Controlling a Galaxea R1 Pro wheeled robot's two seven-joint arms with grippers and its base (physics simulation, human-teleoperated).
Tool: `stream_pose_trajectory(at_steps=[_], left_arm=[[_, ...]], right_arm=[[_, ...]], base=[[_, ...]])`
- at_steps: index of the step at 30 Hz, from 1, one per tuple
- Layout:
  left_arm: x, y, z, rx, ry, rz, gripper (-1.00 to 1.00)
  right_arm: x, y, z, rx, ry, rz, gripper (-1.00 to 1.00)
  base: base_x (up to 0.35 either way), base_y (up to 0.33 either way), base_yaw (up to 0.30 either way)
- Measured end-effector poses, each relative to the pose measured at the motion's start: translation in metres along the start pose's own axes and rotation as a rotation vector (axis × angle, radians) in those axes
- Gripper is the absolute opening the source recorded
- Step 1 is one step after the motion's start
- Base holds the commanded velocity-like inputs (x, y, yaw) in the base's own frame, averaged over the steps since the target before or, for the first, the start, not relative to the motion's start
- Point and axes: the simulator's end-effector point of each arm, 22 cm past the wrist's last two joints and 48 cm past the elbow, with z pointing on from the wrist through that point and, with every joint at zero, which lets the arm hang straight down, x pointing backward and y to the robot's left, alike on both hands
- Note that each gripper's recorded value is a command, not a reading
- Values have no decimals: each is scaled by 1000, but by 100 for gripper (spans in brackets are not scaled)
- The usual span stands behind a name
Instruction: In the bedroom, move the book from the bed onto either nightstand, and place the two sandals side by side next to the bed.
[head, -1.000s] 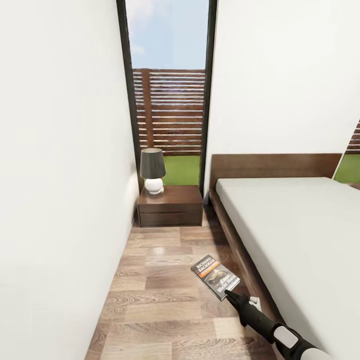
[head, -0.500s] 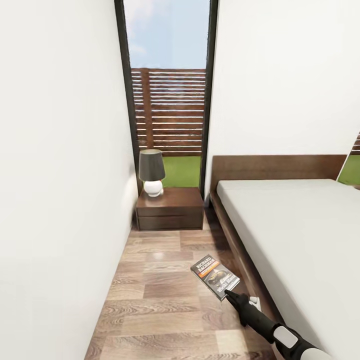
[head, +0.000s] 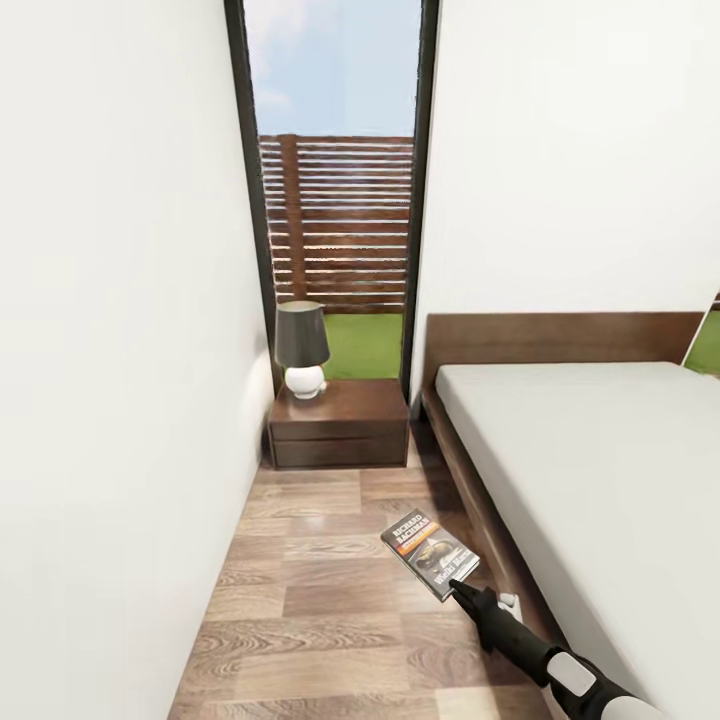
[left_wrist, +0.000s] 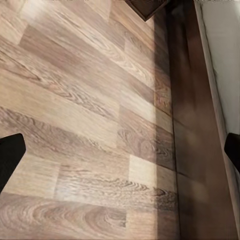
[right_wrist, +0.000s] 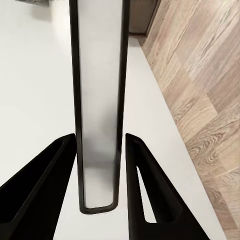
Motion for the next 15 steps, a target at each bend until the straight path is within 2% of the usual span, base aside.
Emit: stream_pose_trajectory(at_steps=[15], left_arm=[[0,0,0,1,0,0,100]], right_arm=[[1,0,0,2,2,-1,-100]], base=[[185,0,0]])
